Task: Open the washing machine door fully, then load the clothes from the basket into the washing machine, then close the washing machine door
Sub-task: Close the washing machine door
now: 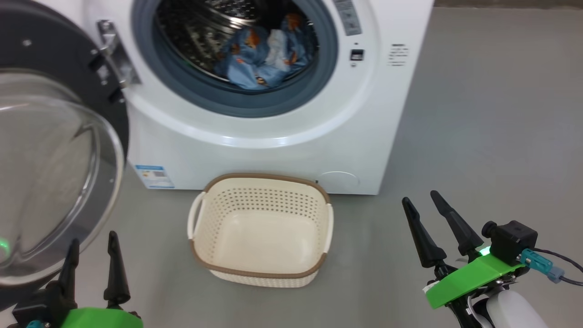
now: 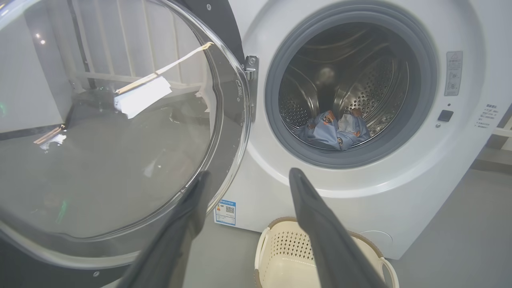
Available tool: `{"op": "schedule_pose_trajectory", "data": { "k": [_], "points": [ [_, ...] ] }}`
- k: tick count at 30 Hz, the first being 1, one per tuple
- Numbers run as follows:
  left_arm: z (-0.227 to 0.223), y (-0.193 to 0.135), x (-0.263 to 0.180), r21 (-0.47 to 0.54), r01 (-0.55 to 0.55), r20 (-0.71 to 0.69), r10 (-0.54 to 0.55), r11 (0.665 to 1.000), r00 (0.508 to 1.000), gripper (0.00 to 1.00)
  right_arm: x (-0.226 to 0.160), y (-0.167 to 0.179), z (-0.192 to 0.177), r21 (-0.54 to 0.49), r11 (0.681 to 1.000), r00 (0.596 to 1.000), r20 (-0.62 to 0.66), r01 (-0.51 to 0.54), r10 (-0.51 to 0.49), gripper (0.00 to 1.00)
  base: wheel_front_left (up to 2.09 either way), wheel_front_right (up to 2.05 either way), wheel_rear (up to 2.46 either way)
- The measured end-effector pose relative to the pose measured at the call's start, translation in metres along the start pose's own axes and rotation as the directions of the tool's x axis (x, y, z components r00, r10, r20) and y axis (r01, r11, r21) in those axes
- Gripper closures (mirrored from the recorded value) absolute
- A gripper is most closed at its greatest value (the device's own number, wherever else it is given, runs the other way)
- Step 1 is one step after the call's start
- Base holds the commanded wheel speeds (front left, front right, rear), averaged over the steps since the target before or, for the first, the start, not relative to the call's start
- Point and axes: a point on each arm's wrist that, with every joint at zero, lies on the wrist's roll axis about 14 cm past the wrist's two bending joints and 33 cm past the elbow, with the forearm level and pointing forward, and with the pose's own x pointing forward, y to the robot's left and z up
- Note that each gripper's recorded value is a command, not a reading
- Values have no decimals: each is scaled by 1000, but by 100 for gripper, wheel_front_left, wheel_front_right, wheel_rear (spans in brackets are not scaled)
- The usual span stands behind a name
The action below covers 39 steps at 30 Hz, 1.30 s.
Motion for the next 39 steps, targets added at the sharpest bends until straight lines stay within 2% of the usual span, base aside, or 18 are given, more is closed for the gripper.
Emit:
{"op": "schedule_pose_trajectory", "data": {
  "k": [11, 23, 39],
  "points": [
    [15, 41, -27, 8, -139, 37, 138, 990, 990, 0, 22, 41, -17, 14, 991, 991, -43, -130, 130, 0, 0, 0, 0],
    [32, 82, -61, 13, -271, 83, 269, 962, 960, 0, 39, 87, -30, 55, 965, 964, -70, -255, 258, 0, 0, 0, 0],
    [44, 108, -90, 5, -365, 118, 362, 931, 925, 0, 48, 124, -37, 71, 936, 933, -82, -344, 350, 0, 0, 0, 0]
  ]
}}
